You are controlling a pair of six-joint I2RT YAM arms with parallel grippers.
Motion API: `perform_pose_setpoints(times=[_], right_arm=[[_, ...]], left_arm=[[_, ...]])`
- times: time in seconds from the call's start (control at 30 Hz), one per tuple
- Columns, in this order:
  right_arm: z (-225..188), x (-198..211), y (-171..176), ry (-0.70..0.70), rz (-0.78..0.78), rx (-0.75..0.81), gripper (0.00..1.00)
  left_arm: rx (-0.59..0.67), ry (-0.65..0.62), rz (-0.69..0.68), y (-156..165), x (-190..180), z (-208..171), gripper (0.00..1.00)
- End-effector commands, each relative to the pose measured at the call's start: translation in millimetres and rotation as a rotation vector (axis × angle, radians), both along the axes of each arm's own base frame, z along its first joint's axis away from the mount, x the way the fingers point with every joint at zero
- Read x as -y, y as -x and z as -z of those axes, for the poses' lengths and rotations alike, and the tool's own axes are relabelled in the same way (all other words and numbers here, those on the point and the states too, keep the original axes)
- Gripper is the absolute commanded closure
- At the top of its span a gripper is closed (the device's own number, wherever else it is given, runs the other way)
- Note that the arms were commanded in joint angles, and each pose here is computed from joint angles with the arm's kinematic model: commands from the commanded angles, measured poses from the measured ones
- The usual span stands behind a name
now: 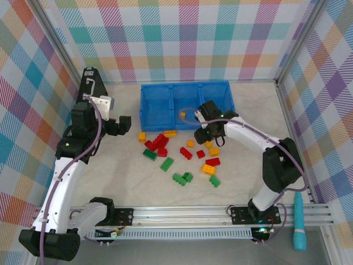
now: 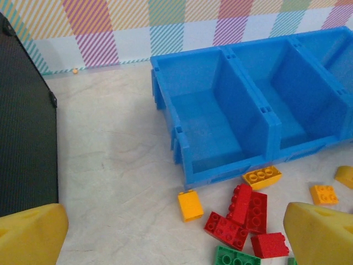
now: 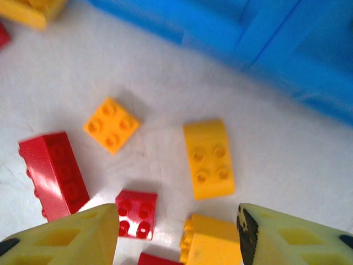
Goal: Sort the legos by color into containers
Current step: Pick up the lego from the center of the table.
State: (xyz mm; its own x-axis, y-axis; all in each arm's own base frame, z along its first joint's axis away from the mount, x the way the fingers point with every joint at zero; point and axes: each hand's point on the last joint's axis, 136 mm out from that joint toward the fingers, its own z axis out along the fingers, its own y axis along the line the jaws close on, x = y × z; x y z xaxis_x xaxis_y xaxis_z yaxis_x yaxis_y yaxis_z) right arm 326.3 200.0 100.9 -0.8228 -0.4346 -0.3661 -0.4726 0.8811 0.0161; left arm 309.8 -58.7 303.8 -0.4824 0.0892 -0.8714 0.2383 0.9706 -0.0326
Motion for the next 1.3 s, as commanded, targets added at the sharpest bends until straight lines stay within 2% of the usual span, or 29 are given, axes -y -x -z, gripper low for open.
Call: perform_pose_setpoints(times=[0.0, 0.5, 0.6, 0.77, 0.9, 1.0, 1.13, 1.27], right_arm=[[11, 2, -1, -0.038, 0.043, -0.054, 0.41], [69, 6, -20, 0.071, 0.019, -0.156, 0.4], [76, 8, -21, 0.094, 0.015, -0.174, 0.46], [79, 11, -17, 0.11, 0.009, -0.189, 0.67], [56, 9, -20, 0.091, 0.003, -0.156, 0.71], [24, 1, -29, 0.048, -0.007, -0.094, 0.71], [-19, -13, -49, -0.013, -0.021, 0.002, 0.7], [-45, -24, -74, -0.042, -0.029, 0.089, 0.69]], left_arm=[[0.016, 0.025, 0.049, 4, 10, -6, 0.0], [0.004, 0.019, 0.039, 4, 8, -2, 0.0], [0.001, 0.018, 0.038, 3, 8, -2, 0.0], [0.003, 0.011, 0.032, 3, 7, -3, 0.0], [0.006, 0.007, 0.028, 4, 6, -4, 0.0], [0.007, 0.007, 0.029, 4, 6, -3, 0.0], [0.006, 0.004, 0.025, 4, 5, -3, 0.0], [0.007, 0.005, 0.027, 4, 5, -3, 0.0]])
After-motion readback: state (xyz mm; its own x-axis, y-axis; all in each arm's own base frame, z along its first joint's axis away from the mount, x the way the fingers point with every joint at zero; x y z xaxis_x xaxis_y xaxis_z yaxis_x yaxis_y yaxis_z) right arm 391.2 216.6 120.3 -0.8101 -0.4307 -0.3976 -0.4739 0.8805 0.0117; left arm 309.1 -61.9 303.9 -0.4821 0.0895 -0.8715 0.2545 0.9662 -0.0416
